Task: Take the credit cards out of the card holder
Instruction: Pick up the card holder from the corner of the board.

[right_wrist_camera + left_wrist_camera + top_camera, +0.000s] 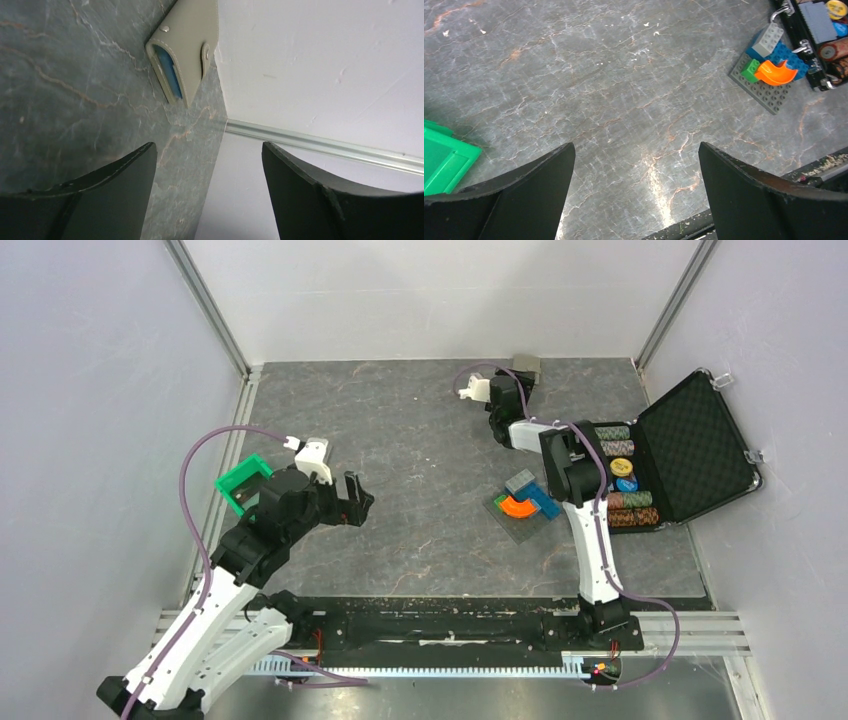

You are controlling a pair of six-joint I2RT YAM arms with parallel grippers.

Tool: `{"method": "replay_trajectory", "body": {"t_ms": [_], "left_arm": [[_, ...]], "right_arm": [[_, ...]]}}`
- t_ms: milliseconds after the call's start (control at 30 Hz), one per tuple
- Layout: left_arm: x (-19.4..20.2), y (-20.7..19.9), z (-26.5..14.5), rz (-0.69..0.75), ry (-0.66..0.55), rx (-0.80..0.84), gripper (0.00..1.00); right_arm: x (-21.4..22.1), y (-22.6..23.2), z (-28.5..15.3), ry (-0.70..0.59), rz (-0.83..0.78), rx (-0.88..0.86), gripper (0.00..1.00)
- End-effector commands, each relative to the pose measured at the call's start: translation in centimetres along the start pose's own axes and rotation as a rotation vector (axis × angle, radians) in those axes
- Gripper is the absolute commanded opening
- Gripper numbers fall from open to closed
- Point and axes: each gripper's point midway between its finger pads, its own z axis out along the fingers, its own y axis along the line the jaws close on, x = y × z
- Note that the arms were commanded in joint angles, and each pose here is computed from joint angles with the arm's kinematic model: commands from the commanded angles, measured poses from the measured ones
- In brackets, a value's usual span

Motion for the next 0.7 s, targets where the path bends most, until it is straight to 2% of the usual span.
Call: {"method": "replay_trajectory", "body": {"t_ms": [0,367,467,667], "left_arm": [[-0.6,1.2,0.3,0.057,-0.011,-0.066,1.00],[-1.3,2.7,0.0,0.057,-0.040,-0.146,1.00],[-1.4,2.7,0.0,0.052,-0.046,-0.144,1.00],[-1.6,2.7,-0.1,0.051,-0.055,-0.146,1.00]], "right_arm": [[-0.5,-3.0,2.1,-0.005,-0.022,0.080,0.79],[-0.6,-1.5,5.1,-0.041,-0.065,0.096,0.68],[-1.1,-1.1,5.9,-0.054,-0.067,0.098,0.62],[-2.0,-0.1,7.0,-0.086,-0.064,0.092,0.61]]}}
